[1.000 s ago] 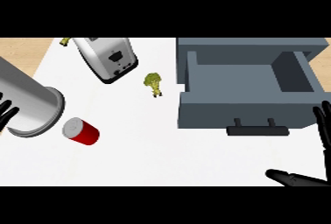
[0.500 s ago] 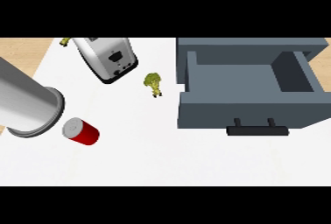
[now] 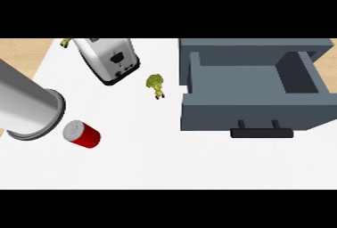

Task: Pick up the can, place it into the drawer and close the drawer

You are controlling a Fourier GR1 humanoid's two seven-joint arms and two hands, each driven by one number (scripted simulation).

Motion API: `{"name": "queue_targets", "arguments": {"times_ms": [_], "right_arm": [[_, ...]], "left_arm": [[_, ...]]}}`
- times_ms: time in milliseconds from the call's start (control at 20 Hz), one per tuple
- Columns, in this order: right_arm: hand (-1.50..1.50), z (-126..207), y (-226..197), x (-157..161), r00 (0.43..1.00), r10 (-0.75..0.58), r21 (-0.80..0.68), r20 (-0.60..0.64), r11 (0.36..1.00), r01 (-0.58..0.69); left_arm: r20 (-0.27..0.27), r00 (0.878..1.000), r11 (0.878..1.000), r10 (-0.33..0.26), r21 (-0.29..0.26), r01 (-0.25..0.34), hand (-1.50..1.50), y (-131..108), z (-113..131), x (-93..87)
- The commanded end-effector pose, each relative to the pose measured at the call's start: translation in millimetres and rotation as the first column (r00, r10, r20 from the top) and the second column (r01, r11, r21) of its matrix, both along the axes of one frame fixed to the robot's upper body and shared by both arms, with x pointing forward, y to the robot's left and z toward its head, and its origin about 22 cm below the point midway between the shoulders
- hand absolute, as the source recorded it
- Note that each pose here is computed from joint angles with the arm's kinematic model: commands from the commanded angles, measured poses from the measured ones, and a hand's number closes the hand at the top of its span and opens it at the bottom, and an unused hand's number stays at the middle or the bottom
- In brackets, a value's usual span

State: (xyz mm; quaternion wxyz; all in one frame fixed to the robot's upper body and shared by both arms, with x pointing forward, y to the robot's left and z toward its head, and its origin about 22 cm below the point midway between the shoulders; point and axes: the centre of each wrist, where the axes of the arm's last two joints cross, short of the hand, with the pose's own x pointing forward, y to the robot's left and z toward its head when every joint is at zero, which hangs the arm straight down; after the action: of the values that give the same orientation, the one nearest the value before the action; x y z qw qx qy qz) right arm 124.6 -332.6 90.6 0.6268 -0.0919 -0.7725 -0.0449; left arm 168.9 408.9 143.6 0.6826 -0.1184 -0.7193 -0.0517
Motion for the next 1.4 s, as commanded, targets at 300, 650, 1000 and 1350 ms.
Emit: {"name": "queue_targets", "arguments": {"times_ms": [300,650,1000,1350], "right_arm": [[-1.50,2,-34,-7,1.000,0.010,-0.011,0.002,1.000,-0.010],[-1.50,9,-38,-38,1.000,0.005,0.000,0.006,1.000,-0.005],[-1.50,16,-54,-30,1.000,0.011,0.002,0.002,1.000,-0.011],[-1.50,20,-47,-25,1.000,0.011,-0.008,0.020,1.000,-0.011]], "left_arm": [[-0.086,0.996,0.998,-0.026,-0.067,0.020,-1.50,-21,6,48.8],[-0.126,0.992,0.997,-0.017,-0.080,0.007,-1.50,-41,-47,48.3],[-0.146,0.989,0.998,0.017,-0.052,-0.024,-1.50,-48,-75,55.1],[-0.176,0.984,0.999,0.039,-0.020,-0.043,-1.50,-47,-113,75.5]]}}
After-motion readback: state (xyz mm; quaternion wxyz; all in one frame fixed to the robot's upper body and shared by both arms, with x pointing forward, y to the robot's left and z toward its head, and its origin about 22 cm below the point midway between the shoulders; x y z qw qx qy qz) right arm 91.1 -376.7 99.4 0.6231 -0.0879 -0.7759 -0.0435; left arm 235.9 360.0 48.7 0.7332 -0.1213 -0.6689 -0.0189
